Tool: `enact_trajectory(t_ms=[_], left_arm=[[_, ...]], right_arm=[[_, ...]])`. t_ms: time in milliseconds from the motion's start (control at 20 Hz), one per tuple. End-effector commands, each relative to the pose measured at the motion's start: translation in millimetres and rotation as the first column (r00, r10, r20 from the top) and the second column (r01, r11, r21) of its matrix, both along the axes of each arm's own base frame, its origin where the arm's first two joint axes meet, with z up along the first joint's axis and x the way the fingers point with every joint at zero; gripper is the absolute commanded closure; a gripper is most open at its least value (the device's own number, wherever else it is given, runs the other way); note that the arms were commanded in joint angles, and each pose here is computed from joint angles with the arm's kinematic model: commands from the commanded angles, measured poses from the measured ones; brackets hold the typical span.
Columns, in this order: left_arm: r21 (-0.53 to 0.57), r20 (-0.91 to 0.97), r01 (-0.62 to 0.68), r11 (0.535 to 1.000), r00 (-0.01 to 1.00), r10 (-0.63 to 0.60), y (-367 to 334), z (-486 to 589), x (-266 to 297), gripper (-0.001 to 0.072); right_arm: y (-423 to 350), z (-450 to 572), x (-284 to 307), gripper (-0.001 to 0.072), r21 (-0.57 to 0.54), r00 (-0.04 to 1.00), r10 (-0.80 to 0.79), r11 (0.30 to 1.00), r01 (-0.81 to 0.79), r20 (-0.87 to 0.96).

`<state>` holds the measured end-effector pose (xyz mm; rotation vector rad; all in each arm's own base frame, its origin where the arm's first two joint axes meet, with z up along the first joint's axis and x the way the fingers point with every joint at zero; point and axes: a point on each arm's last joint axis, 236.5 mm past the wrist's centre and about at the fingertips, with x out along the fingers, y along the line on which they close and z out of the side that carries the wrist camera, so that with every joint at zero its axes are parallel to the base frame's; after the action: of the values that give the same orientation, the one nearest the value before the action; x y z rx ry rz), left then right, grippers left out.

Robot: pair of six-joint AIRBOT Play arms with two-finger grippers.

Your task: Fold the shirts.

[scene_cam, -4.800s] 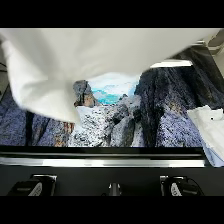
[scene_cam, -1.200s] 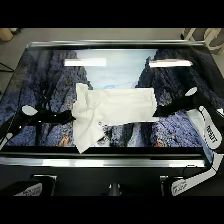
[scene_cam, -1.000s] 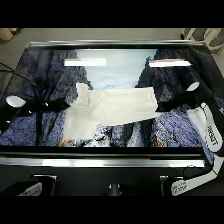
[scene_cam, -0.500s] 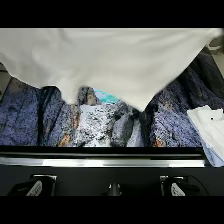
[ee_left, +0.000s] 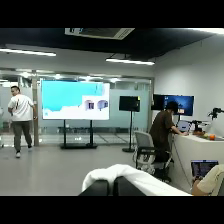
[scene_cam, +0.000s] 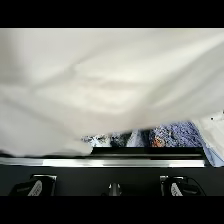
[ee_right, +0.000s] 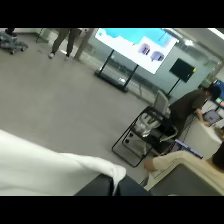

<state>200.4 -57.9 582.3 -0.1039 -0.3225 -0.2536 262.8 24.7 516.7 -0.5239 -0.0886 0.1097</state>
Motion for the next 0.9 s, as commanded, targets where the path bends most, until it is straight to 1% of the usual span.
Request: enact_trajectory(t_ms=[0, 50, 100, 200, 350, 400, 450, 500, 650, 750, 850], left_arm=[[-0.020, -0.164, -0.044, 0.999, 0.986, 0.040, 14, -35, 26, 0.0682], [0.005, -0.255, -0.058, 0.998, 0.965, 0.057, 19, -57, 42, 0.0682], [0.023, -0.362, -0.058, 0.998, 0.930, 0.063, 24, -86, 62, 0.0682], [0.014, -0.567, -0.018, 1.000, 0.824, 0.023, 27, -151, 106, 0.0681], [-0.013, -0.794, 0.043, 0.999, 0.606, -0.037, 25, -281, 177, 0.0681], [-0.035, -0.852, 0.042, 0.998, 0.520, -0.052, 26, -332, 196, 0.0681], [-0.058, -0.892, 0.030, 0.998, 0.447, -0.066, 27, -377, 211, 0.0681], [-0.066, -0.920, 0.025, 0.998, 0.385, -0.070, 27, -421, 225, 0.0680], [-0.079, -0.965, 0.012, 0.997, 0.252, -0.080, 25, -514, 257, 0.0680], [-0.085, -0.974, -0.005, 0.996, 0.211, -0.082, 25, -553, 278, 0.0680], [-0.092, -0.972, -0.033, 0.995, 0.219, -0.082, 27, -576, 301, 0.0679]], right_arm=[[-3, -60, 22, 0.0697, 0.034, 0.968, 0.012, 0.999, -0.004, -0.250], [-6, -91, 36, 0.0697, 0.026, 0.929, 0.011, 1.000, -0.002, -0.369], [-14, -128, 51, 0.0698, 0.014, 0.867, 0.002, 1.000, 0.005, -0.498], [-25, -202, 85, 0.0698, 0.014, 0.703, 0.006, 1.000, 0.006, -0.711], [-34, -326, 138, 0.0698, 0.078, 0.421, 0.064, 0.997, 0.015, -0.905], [-36, -372, 152, 0.0698, 0.102, 0.326, 0.085, 0.994, 0.035, -0.942], [-36, -411, 168, 0.0698, 0.127, 0.256, 0.109, 0.990, 0.056, -0.961], [-33, -441, 187, 0.0698, 0.165, 0.232, 0.145, 0.984, 0.069, -0.962], [-17, -511, 239, 0.0698, 0.294, 0.242, 0.258, 0.947, 0.127, -0.935], [-18, -535, 268, 0.0697, 0.330, 0.301, 0.270, 0.929, 0.168, -0.915], [-28, -541, 293, 0.0697, 0.329, 0.387, 0.236, 0.924, 0.194, -0.891]])
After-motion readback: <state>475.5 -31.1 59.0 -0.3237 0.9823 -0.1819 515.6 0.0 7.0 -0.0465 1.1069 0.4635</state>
